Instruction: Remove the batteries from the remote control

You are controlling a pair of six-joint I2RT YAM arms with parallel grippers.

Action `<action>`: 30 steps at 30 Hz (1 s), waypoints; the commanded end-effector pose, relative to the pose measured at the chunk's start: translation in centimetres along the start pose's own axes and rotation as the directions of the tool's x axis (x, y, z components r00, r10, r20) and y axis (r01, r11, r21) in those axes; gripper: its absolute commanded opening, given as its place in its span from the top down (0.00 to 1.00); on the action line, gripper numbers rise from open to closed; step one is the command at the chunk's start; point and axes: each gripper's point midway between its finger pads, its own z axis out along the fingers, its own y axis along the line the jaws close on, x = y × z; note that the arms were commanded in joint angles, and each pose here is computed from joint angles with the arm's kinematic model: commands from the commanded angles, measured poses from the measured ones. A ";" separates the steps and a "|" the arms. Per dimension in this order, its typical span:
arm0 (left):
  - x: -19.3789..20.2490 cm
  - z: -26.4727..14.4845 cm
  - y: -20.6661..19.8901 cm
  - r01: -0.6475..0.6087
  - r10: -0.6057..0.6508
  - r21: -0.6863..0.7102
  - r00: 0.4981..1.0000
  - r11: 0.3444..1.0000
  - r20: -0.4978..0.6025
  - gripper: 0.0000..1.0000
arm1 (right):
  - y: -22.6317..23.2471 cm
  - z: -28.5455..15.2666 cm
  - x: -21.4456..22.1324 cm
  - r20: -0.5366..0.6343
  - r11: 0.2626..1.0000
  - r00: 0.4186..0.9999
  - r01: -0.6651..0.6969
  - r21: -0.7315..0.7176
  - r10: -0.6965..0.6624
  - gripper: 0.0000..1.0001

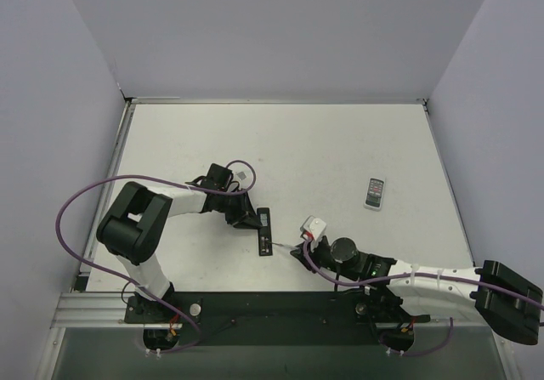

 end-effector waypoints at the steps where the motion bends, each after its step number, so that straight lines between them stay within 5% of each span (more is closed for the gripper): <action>1: 0.2 1.0 0.2 -0.018 0.018 -0.019 1.000 1.000 -0.009 0.71 | -1.8 0.0 -0.8 0.060 0.990 0.995 -0.085 0.109 0.079 1.00; 24: 0.3 2.3 -0.2 0.000 0.000 0.008 1.000 1.000 -0.023 0.71 | -2.2 -0.9 0.4 0.038 0.939 0.955 -0.295 0.174 0.293 1.00; 30: 0.1 3.0 -0.4 -0.004 0.004 0.001 0.999 1.000 -0.032 0.71 | -3.8 -1.4 0.1 -0.107 0.961 0.987 -0.084 0.264 0.116 1.00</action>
